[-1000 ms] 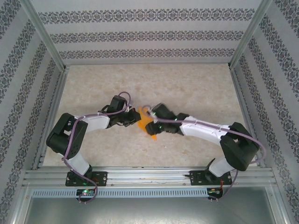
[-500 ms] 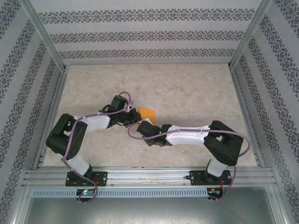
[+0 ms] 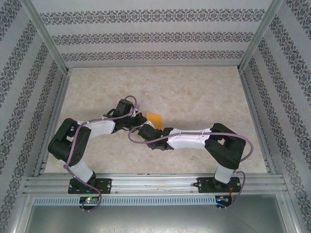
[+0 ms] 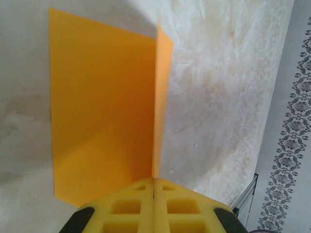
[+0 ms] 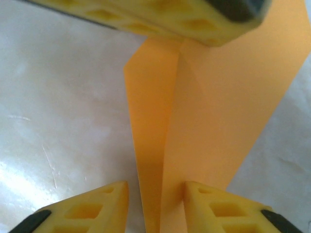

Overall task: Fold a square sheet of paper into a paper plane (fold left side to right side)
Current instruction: Fourth fold the wing at the center of the table.

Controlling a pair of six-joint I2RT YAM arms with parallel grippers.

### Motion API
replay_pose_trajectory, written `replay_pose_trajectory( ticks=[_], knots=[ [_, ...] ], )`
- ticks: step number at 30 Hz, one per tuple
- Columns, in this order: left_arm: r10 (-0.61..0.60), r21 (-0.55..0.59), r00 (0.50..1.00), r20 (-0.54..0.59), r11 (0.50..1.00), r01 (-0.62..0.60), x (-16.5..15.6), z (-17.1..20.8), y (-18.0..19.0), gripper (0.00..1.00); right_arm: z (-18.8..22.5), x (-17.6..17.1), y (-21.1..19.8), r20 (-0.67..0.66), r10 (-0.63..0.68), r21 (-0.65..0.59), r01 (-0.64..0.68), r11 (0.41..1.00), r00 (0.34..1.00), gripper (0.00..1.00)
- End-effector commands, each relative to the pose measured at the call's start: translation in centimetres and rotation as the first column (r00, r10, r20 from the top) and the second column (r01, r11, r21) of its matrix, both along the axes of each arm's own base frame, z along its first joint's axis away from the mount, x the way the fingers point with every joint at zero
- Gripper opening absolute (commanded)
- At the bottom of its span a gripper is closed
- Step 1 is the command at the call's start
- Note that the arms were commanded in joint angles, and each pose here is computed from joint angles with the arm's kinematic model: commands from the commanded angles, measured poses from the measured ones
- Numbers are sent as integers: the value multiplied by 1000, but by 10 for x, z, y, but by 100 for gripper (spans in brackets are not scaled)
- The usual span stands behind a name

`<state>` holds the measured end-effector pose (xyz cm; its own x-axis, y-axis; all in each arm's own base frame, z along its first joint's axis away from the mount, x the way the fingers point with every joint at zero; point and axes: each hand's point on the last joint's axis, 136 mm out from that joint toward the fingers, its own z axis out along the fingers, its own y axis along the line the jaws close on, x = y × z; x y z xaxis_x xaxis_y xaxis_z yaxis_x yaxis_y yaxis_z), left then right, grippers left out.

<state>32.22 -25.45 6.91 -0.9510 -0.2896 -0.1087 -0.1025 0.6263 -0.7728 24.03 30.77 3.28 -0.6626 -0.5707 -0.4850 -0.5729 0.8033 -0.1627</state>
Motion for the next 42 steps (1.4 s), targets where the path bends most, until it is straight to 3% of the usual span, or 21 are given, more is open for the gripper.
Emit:
replay_pose_trajectory(
  ticks=[1, 13, 19, 24, 27, 31, 37, 42],
  knots=[
    [-2, -13, 1000, 13, 1000, 2, 0, 14, -6, 7, -1, 6, -2, 15, -12, -30, 13, 999, 1000, 30],
    [5, -1, 999, 52, 1000, -5, 1, 24, -2, 12, -6, 6, -18, 6, -49, -53, 49, 997, 999, 1],
    [6, -6, 998, 65, 1000, -6, 2, 30, -1, 13, -2, 7, -22, 3, -63, -27, 63, 998, 998, 0],
    [6, -3, 997, 75, 1000, -6, 3, 35, 2, 21, 4, 8, -20, -23, -65, 57, 66, 996, 998, 0],
    [19, 7, 995, 93, 1000, -19, 5, 42, 10, 33, 7, 6, -18, -65, -52, 125, 60, 990, 997, 0],
    [54, 5, 990, 130, 998, -55, 10, 55, 26, 37, 7, 2, -15, -137, -27, 215, 57, 975, 990, 0],
    [82, 8, 986, 146, 996, -84, 10, 61, 47, 39, 17, 7, -15, -215, -32, 410, 119, 904, 976, 0],
    [52, -32, 994, 97, 998, -49, 6, 50, 39, 39, 21, 11, -20, -283, -23, 505, 169, 846, 959, 0]
  ],
)
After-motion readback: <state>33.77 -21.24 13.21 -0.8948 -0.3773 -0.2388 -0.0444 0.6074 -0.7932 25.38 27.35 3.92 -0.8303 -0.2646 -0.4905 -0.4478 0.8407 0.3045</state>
